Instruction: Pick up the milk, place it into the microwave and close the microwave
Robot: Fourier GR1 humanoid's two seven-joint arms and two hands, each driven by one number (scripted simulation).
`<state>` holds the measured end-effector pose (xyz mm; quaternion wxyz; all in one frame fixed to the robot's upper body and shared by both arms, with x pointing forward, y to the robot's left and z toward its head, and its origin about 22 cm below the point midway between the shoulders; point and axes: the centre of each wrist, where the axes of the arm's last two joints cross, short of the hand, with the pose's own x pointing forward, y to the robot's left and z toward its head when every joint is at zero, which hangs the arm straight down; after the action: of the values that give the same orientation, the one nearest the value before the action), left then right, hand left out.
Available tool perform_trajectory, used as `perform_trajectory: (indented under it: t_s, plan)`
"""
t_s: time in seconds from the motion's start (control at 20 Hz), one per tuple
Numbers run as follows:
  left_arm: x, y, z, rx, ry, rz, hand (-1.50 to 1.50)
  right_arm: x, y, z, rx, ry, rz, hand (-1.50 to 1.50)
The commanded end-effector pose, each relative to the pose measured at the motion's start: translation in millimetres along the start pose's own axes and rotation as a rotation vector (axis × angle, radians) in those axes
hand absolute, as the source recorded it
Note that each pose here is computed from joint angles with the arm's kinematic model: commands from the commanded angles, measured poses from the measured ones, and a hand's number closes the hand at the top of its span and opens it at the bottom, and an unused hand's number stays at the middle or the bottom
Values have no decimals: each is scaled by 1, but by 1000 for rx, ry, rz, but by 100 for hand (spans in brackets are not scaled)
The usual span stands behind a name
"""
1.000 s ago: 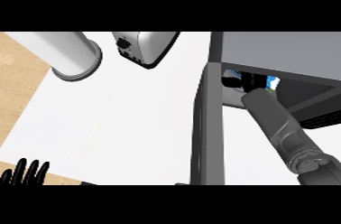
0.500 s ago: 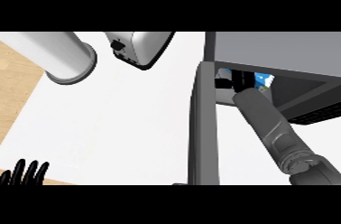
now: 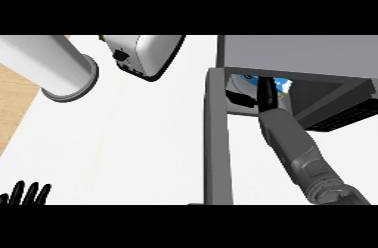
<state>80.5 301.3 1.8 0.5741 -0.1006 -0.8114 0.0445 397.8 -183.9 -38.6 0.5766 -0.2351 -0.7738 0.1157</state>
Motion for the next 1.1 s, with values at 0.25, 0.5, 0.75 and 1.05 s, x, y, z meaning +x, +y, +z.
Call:
perform_trajectory:
  t_s: [0.25,0.5,0.75,1.05]
  plan:
    - [10,-10,4,12,12,9,-150,-27,18,50,29,18,-256,-150]
    - [1,-21,10,31,33,-2,-150,-51,11,83,43,-18,-285,-150]
    - [11,-14,20,11,32,-13,-150,-59,0,87,93,-6,-382,-150]
    - [6,-14,13,-49,105,-45,-150,-74,4,129,158,7,-448,-150]
